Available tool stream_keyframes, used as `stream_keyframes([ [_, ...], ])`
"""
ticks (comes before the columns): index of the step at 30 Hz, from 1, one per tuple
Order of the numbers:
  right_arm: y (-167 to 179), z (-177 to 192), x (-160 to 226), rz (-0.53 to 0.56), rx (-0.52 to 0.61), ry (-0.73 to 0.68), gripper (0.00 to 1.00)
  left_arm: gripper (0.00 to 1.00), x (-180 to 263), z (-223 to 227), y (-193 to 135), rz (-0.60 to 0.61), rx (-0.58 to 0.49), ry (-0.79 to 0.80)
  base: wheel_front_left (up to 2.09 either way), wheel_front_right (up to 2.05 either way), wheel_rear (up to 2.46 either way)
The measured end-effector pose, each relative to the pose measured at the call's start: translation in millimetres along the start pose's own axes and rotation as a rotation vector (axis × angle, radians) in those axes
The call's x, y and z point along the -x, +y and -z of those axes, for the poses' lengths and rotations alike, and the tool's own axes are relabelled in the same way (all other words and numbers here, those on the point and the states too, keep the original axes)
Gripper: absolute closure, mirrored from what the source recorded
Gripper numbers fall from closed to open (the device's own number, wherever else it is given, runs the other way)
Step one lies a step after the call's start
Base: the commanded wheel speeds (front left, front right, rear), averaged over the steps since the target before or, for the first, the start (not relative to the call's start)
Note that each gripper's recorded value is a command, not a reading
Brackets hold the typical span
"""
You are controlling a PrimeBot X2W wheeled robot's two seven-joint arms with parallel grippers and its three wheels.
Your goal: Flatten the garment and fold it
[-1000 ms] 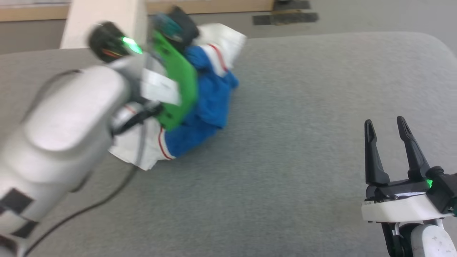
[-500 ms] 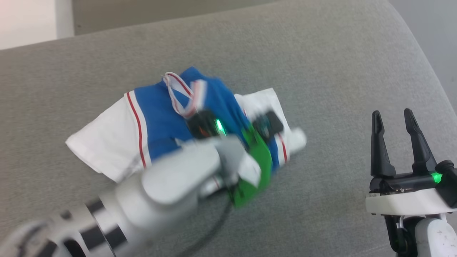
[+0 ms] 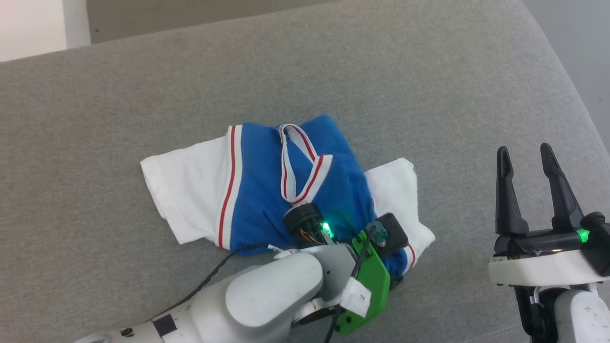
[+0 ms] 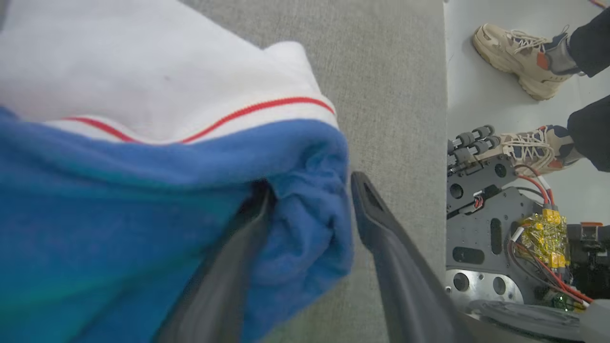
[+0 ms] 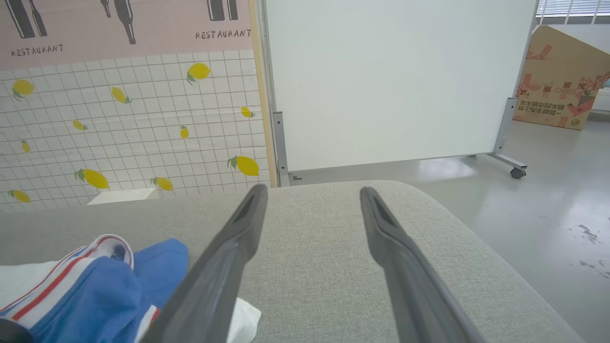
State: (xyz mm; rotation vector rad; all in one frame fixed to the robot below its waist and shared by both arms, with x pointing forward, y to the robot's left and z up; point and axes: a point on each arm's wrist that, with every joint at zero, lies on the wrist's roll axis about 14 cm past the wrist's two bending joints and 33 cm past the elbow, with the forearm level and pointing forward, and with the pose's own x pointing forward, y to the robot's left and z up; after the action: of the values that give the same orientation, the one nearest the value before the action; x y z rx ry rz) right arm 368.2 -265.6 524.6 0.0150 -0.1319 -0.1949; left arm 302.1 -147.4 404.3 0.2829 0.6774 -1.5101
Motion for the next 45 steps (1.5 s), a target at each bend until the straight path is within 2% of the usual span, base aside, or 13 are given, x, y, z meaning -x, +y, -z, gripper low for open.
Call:
stream_keyframes([
  [8, 7.2, -6.9, 16.2, -0.028, 0.001, -0.013, 0.0, 0.0, 35.9, -69.6, 16.6, -0.149, -0.064, -0.387, 0.0, 0.0, 0.0],
  [14, 25.0, -16.4, 20.4, -0.084, -0.022, -0.045, 0.0, 0.0, 105.5, -114.6, 59.4, -0.457, -0.125, -0.674, 0.0, 0.0, 0.0],
  [19, 39.9, -22.1, 22.1, -0.131, -0.035, -0.065, 0.0, 0.0, 171.3, -113.9, 90.3, -0.727, -0.099, -0.776, 0.0, 0.0, 0.0],
  [24, 51.5, -29.4, 19.1, -0.167, -0.047, -0.091, 0.0, 0.0, 242.3, -113.3, 95.3, -0.945, -0.084, -0.91, 0.0, 0.0, 0.0],
  [25, 53.8, -30.6, 18.4, -0.174, -0.049, -0.095, 0.0, 0.0, 256.1, -110.0, 94.8, -0.988, -0.074, -0.937, 0.0, 0.0, 0.0],
  [26, 58.9, -33.2, 17.3, -0.19, -0.054, -0.104, 0.0, 0.0, 289.2, -90.5, 92.4, -1.107, -0.034, -0.988, 0.0, 0.0, 0.0],
  [31, 63.7, -32.9, 17.9, -0.205, -0.058, -0.103, 0.0, 0.0, 328.5, -46.5, 88.4, -1.286, 0.021, -0.995, 0.0, 0.0, 0.0],
  [37, 68.3, -35.1, 18.4, -0.219, -0.062, -0.109, 0.0, 0.0, 354.2, -5.3, 75.0, -1.417, 0.085, -0.998, 0.0, 0.0, 0.0],
  [45, 69.6, -33.4, 21.9, -0.225, -0.065, -0.103, 0.0, 0.0, 357.5, 39.9, 58.7, -1.496, 0.148, -0.931, 0.0, 0.0, 0.0],
])
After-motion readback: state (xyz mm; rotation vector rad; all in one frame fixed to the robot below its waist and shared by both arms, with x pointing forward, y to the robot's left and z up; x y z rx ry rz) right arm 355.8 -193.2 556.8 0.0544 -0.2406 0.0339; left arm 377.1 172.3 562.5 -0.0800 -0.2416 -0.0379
